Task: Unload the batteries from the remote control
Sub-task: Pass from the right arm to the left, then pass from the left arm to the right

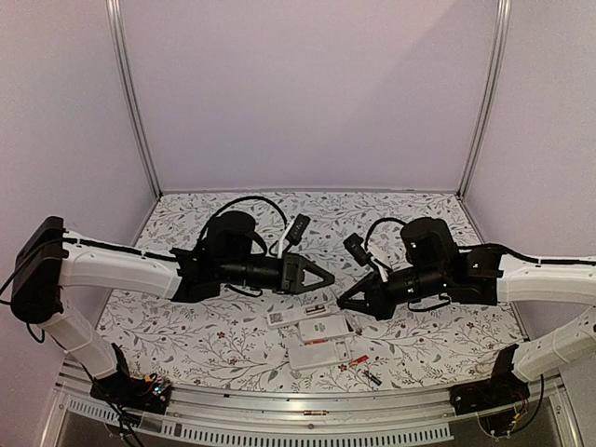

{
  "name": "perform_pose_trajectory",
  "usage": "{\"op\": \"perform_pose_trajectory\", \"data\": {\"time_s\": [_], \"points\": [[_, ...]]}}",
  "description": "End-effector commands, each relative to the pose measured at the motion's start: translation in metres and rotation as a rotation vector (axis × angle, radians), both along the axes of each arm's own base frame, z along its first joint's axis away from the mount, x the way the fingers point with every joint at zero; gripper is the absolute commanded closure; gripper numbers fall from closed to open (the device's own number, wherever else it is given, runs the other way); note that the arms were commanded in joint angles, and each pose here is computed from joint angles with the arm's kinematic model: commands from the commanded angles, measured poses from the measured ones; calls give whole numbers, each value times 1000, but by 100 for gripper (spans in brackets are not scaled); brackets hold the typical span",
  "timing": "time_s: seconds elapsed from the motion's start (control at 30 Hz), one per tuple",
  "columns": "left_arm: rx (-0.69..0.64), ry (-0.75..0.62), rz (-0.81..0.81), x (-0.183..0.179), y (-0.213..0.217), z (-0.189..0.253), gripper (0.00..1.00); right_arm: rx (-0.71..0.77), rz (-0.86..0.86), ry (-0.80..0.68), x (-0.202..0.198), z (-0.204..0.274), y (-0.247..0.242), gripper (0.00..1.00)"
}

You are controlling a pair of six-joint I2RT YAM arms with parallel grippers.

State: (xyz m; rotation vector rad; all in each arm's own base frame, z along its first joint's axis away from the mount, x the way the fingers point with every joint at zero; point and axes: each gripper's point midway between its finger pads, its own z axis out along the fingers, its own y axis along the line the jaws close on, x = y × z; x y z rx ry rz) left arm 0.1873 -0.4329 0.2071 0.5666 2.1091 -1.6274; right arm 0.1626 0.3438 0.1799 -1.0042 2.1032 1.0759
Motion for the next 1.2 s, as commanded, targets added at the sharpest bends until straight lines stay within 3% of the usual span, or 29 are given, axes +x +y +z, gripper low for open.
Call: {"op": "perform_pose_trajectory", "data": {"time_s": [0.0,0.07,0.23,0.27,0.33,0.37,0.43,0.63,0.77,1.03,1.17], "points": [[-17,17,-28,-6,-5,-1,92,-10,-3,-38,5,5,4,100],[-15,27,-33,-7,-6,-3,100,-15,-11,-45,7,5,4,100],[-17,30,-14,-5,-3,-2,100,-22,-66,-70,16,7,-1,97],[-23,24,1,-4,-1,0,100,-21,-98,-79,20,8,-4,88],[-49,0,35,-1,4,7,100,-17,-198,-88,33,9,-11,45],[-68,-20,66,3,8,13,100,-5,-259,-84,39,9,-16,29],[-101,-55,144,13,16,22,100,69,-367,-57,48,13,-22,16],[-296,-131,324,30,44,59,100,467,-461,63,46,53,-27,12],[-373,-197,364,29,56,82,100,643,-403,130,38,79,-19,12],[-408,-276,446,27,84,101,100,692,-292,177,31,92,3,17],[-418,-297,436,23,86,107,100,723,-228,195,26,99,14,28]]}}
